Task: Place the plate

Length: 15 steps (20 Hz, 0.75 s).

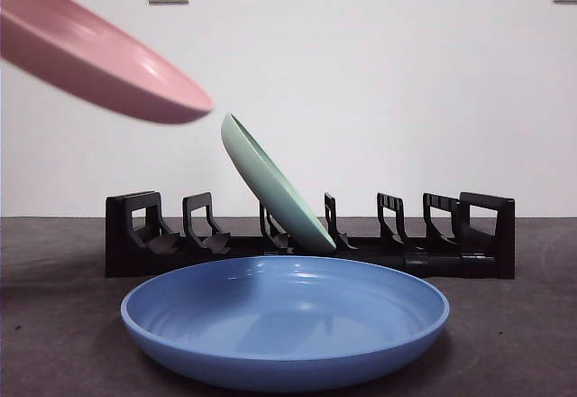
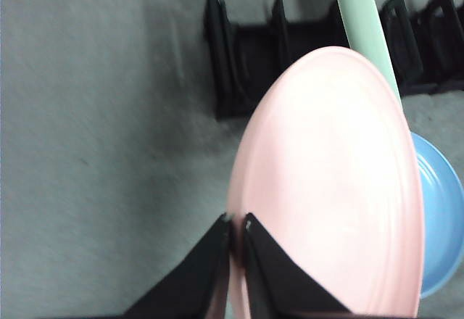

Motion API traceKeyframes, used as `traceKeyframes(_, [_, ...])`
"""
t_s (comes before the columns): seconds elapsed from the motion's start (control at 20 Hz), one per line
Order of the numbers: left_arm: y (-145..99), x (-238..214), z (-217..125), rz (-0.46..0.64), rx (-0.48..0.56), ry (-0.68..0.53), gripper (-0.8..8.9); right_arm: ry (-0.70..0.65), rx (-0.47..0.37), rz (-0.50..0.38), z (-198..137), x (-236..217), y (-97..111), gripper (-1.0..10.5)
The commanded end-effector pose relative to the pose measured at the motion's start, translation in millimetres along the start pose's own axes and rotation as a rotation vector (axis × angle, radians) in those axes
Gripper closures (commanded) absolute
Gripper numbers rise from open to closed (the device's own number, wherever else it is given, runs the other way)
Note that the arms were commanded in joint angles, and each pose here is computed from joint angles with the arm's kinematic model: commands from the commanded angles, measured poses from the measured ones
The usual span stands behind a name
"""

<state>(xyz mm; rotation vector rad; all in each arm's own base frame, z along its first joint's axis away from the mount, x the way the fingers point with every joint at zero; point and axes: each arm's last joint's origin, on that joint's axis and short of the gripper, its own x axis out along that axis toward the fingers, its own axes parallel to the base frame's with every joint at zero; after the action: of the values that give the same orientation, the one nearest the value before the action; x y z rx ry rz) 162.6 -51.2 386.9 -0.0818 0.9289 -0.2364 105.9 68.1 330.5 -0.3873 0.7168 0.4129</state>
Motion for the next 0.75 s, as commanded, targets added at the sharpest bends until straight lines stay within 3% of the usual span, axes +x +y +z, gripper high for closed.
traceKeyframes(0.05, [1, 10, -13, -0.065, -0.076, -0.002, 7.99, -0.016, 0.018, 0.003, 4, -2, 0, 6.7])
traceKeyframes(0.5, [5, 66, -70, -0.21, -0.275, 0.095, 7.99, -0.019, 0.019, 0.003, 4, -2, 0, 6.7])
traceKeyframes(0.75, [-9, 105, -92, -0.288, -0.389, 0.112, 7.99, -0.027, 0.021, 0.002, 5, -2, 0, 6.7])
